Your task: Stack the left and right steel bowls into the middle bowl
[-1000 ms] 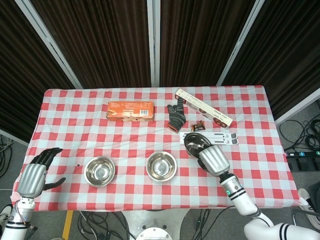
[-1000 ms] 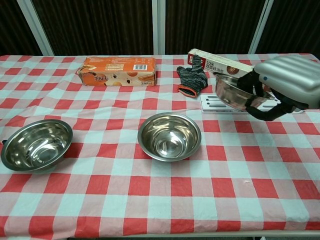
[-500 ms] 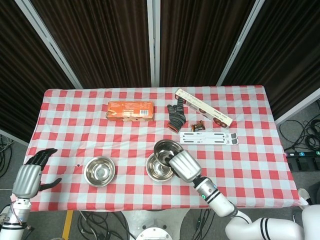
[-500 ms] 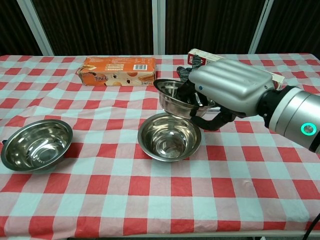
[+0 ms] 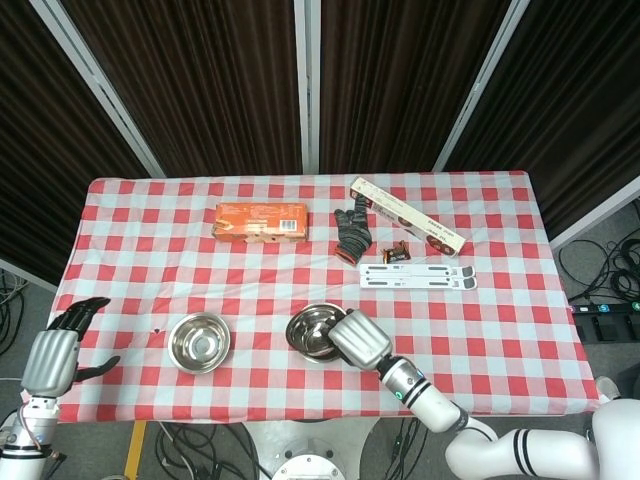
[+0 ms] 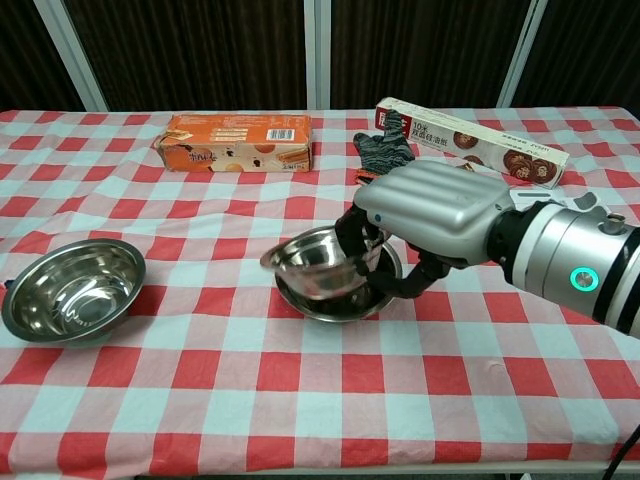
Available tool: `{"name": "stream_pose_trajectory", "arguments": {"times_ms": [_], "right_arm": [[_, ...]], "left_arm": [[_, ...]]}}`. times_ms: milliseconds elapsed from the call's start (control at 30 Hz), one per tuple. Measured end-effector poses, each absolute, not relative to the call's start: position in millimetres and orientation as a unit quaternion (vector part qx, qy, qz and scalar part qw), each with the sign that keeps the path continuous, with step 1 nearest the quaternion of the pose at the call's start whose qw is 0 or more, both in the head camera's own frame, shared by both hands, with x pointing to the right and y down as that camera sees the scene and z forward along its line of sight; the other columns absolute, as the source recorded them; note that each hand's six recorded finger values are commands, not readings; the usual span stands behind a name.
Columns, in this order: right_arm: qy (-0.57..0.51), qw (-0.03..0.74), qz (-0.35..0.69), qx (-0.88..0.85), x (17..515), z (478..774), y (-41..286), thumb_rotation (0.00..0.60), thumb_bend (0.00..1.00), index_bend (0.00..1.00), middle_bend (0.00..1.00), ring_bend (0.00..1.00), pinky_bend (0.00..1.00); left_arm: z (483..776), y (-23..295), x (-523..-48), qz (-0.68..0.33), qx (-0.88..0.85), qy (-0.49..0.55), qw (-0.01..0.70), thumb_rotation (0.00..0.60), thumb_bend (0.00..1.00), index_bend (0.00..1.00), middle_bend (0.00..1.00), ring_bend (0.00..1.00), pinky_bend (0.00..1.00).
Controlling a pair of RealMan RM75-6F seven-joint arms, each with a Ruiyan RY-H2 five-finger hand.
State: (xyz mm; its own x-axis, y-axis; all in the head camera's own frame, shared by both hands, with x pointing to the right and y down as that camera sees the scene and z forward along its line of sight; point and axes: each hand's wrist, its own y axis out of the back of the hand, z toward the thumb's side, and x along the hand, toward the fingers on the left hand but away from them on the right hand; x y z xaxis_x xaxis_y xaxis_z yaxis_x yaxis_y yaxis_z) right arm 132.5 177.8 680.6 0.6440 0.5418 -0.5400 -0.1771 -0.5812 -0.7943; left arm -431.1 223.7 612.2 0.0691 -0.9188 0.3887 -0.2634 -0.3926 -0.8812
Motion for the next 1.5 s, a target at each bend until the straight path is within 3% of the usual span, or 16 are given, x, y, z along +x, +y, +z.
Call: {"name": "stream_pose_trajectory", "arguments": {"times_ms": [67, 167, 633, 1000, 1267, 1500], "right_arm": [[-0.11, 0.437, 0.407, -0.795, 134.7, 677.5, 178.7, 0.6, 0.0, 0.01, 0.03, 0.0, 0.04], [-0.114, 0.434, 0.405, -0.797, 138.3, 667.7, 177.2, 0.6, 0.0, 0.0, 0.0, 0.0, 0.0], [-0.224, 0.454, 0.416, -0.755, 207.1, 585.0, 145.3, 0.6, 0.0, 0.0, 0.0, 0.0, 0.0], [-0.326, 0.417, 0.405, -0.745, 259.5, 524.2, 114.6, 0.6, 0.0, 0.0, 0.02, 0.0, 0.0], [-0.34, 0.414, 0.405, -0.741, 277.4, 511.3, 113.3, 0.6, 0.0, 0.0, 0.02, 0.0, 0.0], [-0.339, 0.411, 0.409, -0.741, 278.5, 513.2, 113.2, 0.6, 0.0, 0.0, 0.02, 0.0, 0.0]], "left_arm": [[612.4, 223.8, -430.9, -0.513, -0.658, 0.449, 0.319, 0.6, 0.12, 0.23, 0.27, 0.2, 0.31], [612.0, 223.8, -430.2, -0.512, -0.659, 0.448, 0.32, 0.6, 0.13, 0.23, 0.27, 0.2, 0.31], [609.1, 223.5, -417.6, -0.509, -0.668, 0.431, 0.331, 0.6, 0.13, 0.23, 0.27, 0.2, 0.31], [608.6, 247.6, -335.6, -0.462, -0.742, 0.304, 0.379, 0.6, 0.13, 0.23, 0.29, 0.22, 0.34], [643.3, 251.3, -296.3, -0.445, -0.775, 0.197, 0.404, 0.6, 0.15, 0.36, 0.38, 0.28, 0.4], [671.1, 247.7, -300.7, -0.468, -0.768, 0.169, 0.403, 0.6, 0.16, 0.37, 0.4, 0.3, 0.42]]}}
